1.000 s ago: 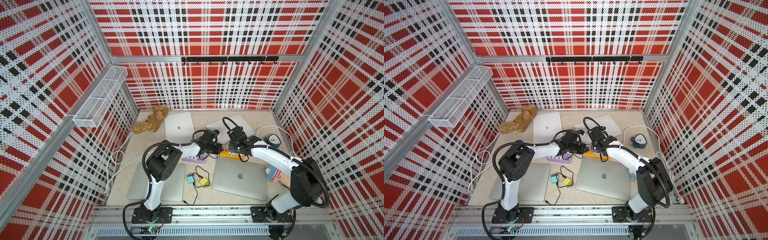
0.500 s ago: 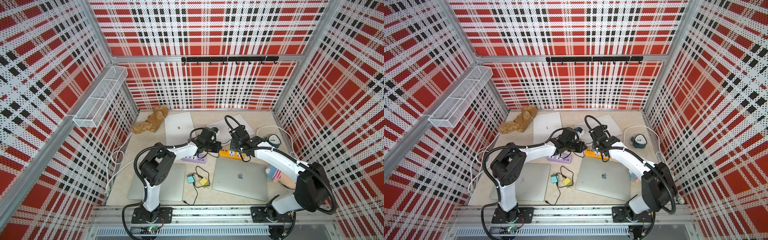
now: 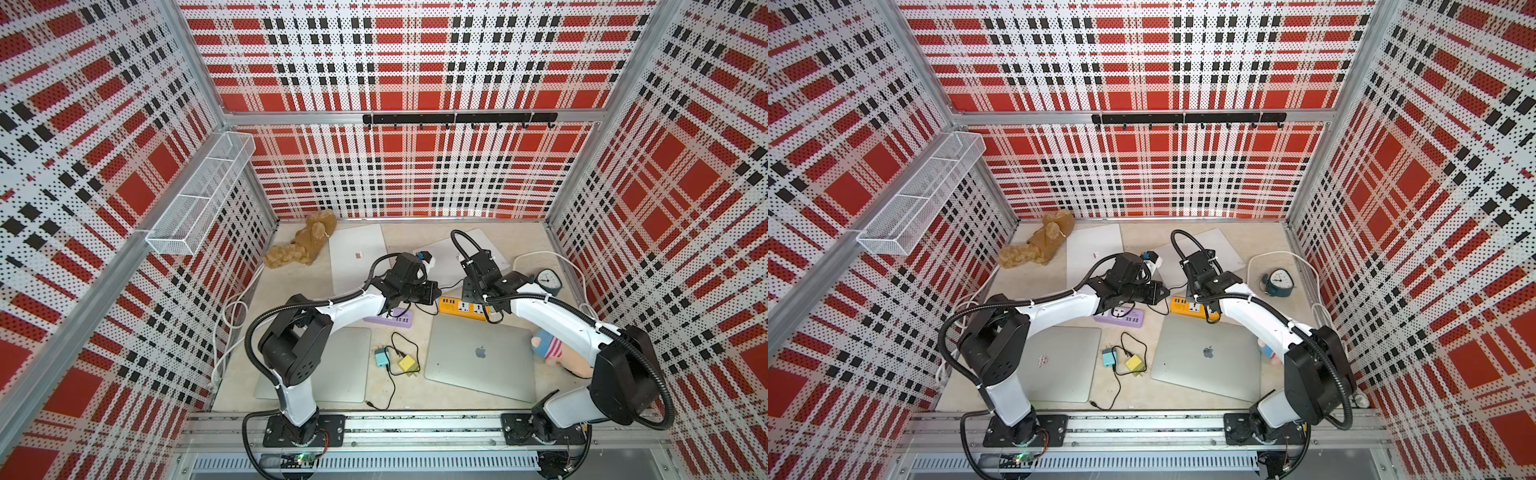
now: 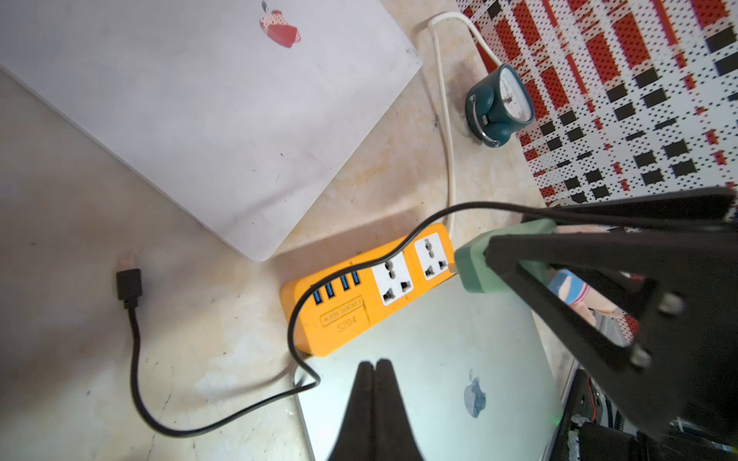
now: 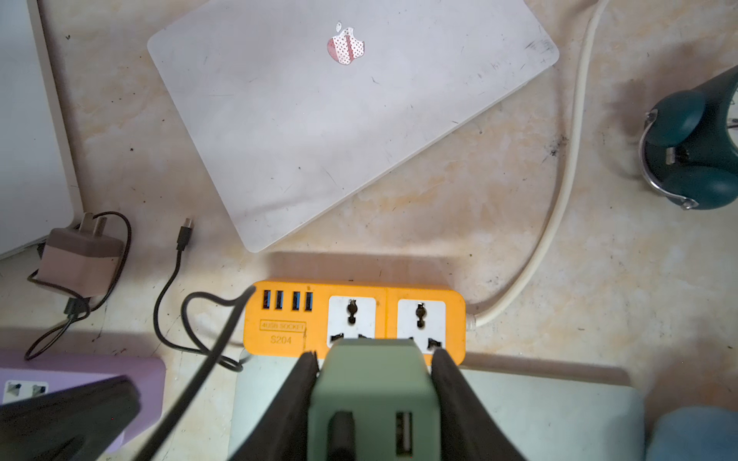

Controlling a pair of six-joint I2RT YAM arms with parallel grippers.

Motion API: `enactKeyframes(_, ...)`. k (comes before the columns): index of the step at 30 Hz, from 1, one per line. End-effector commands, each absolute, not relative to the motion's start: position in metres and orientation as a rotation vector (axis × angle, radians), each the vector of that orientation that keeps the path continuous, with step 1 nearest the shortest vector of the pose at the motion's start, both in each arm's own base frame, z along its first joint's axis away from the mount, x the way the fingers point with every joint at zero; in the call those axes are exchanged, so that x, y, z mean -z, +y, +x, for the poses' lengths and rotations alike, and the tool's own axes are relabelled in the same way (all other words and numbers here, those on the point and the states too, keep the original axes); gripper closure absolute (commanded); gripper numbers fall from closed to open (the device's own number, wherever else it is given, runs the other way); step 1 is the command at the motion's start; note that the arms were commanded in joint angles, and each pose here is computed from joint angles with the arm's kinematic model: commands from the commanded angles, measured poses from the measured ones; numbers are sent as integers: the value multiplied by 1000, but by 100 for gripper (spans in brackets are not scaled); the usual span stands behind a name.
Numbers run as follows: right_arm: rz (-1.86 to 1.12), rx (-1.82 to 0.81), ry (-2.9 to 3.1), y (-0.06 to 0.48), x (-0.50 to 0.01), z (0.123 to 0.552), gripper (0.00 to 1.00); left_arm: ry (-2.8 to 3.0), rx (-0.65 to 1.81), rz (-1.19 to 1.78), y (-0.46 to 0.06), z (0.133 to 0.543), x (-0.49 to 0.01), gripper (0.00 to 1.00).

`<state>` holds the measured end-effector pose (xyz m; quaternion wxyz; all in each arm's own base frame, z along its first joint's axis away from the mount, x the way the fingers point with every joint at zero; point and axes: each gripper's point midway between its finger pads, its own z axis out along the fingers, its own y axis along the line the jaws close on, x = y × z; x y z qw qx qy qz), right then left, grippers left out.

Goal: Unplug the laptop charger
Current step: Place the plug at the center of the board.

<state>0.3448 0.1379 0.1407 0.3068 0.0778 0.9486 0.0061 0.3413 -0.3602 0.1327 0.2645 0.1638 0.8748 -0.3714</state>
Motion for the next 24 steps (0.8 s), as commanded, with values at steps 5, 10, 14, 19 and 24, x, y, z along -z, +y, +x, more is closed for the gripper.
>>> enactKeyframes(5,166,-66,2451,143,-170,378,78,2317,1000,388,-338,345,-153,99)
enactKeyframes(10,157,-71,2451,146,-171,400,78,2321,996,355,-326,345,-150,99)
enactKeyframes(14,121,-59,2444,149,-176,416,78,2331,993,341,-319,346,-146,99)
enactKeyframes(19,135,-75,2397,149,-197,422,79,2337,991,325,-312,349,-143,99)
enactKeyframes(24,153,-105,2317,144,-232,419,79,2338,988,314,-305,353,-141,99)
